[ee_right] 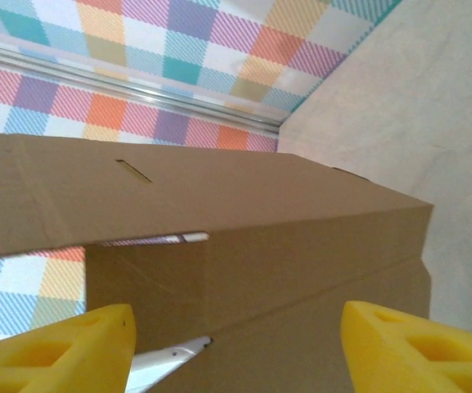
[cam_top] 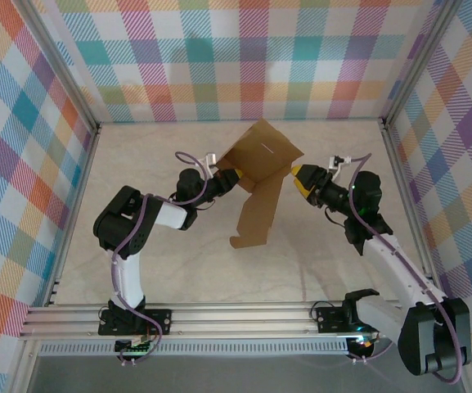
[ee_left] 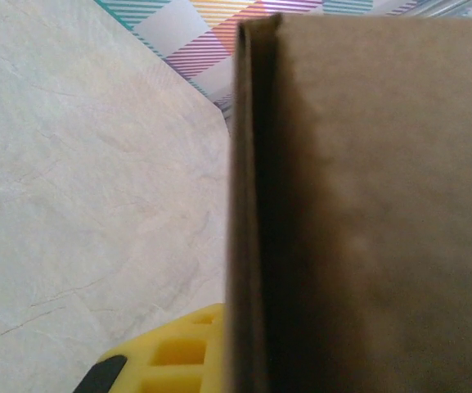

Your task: Fold the paper box

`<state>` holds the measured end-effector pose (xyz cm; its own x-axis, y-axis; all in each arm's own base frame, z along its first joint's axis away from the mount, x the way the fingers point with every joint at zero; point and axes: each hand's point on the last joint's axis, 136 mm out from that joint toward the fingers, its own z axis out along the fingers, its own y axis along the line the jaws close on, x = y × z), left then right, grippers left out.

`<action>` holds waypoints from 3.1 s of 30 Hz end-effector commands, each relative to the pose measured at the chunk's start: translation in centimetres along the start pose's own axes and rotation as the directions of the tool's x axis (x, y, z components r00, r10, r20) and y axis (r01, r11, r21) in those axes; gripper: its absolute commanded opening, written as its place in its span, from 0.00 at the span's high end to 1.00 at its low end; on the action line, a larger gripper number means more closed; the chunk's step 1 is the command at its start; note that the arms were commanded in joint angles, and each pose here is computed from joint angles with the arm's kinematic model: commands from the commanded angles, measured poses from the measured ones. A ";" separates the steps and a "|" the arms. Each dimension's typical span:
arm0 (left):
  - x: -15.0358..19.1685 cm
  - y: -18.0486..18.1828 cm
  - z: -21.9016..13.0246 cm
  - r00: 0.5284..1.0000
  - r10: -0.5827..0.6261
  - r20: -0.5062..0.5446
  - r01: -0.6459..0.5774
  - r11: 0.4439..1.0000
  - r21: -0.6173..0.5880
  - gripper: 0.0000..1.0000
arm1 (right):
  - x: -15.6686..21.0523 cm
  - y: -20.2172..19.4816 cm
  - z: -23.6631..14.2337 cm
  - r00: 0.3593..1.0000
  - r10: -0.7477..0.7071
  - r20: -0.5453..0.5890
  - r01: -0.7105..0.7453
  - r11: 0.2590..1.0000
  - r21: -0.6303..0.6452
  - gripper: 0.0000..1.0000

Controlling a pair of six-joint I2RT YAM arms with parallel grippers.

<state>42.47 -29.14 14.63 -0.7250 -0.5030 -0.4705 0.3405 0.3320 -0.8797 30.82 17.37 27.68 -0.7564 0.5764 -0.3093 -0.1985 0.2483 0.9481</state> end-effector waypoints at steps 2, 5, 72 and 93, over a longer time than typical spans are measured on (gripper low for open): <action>-1.7 -3.8 -0.1 0.997 0.061 0.037 -0.064 0.992 0.110 1.00 | -0.5 3.3 0.2 0.999 -0.050 -0.005 0.049 0.994 -0.096 0.37; -1.8 -4.1 -0.1 0.998 0.046 0.044 -0.051 0.991 0.120 1.00 | -0.5 3.0 0.5 0.999 -0.039 -0.010 0.038 0.995 -0.090 0.41; -1.1 -4.1 -1.1 0.997 0.069 0.046 -0.073 0.993 0.088 0.63 | 0.6 -0.4 1.7 0.997 -0.003 -0.083 0.017 0.986 0.163 0.83; -0.4 -3.4 -2.0 0.997 0.046 0.064 -0.050 0.997 0.064 0.48 | 0.0 -0.9 2.0 0.997 0.076 -0.032 -0.069 0.981 0.181 0.86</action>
<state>41.08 -28.58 15.50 -0.7055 -0.5201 -0.4814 0.3546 0.3292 -0.8752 31.90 18.53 25.20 -0.8000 0.5583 -0.2198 -0.0057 0.3592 0.9333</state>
